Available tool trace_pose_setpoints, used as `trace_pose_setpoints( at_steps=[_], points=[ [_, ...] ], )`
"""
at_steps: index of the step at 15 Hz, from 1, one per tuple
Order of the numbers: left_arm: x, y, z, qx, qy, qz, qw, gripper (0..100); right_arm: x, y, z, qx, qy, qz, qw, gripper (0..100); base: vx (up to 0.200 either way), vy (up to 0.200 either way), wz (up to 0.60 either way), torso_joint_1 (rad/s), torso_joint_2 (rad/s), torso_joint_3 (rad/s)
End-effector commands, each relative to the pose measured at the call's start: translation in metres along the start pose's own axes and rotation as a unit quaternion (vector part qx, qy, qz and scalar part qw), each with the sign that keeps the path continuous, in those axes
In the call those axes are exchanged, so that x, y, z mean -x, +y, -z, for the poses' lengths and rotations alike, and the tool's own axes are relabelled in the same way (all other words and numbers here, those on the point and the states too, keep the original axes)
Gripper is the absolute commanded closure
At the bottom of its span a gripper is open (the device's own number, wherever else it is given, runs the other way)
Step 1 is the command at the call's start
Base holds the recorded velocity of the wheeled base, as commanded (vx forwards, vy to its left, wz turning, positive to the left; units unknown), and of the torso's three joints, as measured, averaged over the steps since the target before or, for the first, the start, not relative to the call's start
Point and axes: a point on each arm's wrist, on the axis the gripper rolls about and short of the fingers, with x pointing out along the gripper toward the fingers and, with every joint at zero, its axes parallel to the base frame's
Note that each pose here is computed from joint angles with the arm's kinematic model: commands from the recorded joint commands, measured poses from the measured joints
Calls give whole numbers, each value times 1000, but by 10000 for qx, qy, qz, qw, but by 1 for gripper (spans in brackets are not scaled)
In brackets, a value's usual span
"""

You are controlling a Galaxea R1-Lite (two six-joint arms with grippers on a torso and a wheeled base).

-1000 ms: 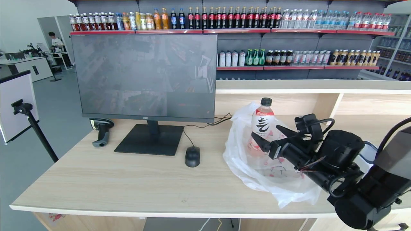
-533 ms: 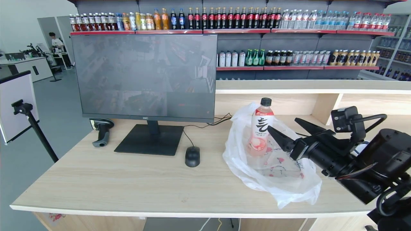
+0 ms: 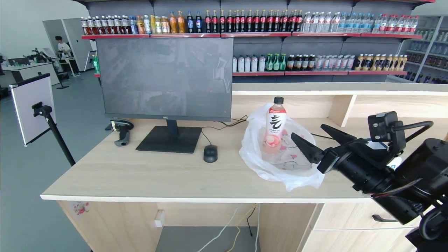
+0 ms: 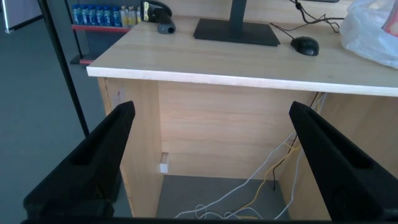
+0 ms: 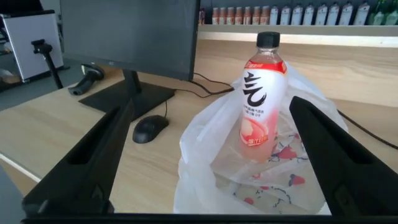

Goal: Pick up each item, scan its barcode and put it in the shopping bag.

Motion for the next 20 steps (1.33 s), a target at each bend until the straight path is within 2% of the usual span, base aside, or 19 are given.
trace_pose_setpoints(
  at_steps=[1, 3, 10, 11, 15, 20],
  points=[
    [0, 0, 0, -46, 0, 5, 10000, 0, -3, 0, 7, -13, 120, -14, 9999, 0, 0, -200, 0, 2, -2, -2],
    [0, 0, 0, -84, 0, 5, 10000, 0, -3, 0, 9, -15, 143, -13, 9999, 0, 0, -200, 0, 10, 0, 2],
    [0, 0, 0, -30, 0, -3, 10000, 0, 0, 0, 6, -20, 120, -7, 9999, 0, 0, -200, 0, 4, 2, 3],
    [0, 0, 0, 16, 0, -3, 10000, 0, 0, 0, 6, -18, 119, 1, 9999, 0, 0, -200, 0, 7, 2, 7],
    [0, 0, 0, 16, 8, -2, 10000, 0, 2, -1, 9, -19, 195, 28, 9998, 0, 0, -200, 0, 4, 5, 1],
    [0, 0, 0, 31, 8, -2, 10000, 0, 3, -11, 8, 4, 194, 217, 9996, 0, 0, -200, 0, 3, 1, 4]
  ],
)
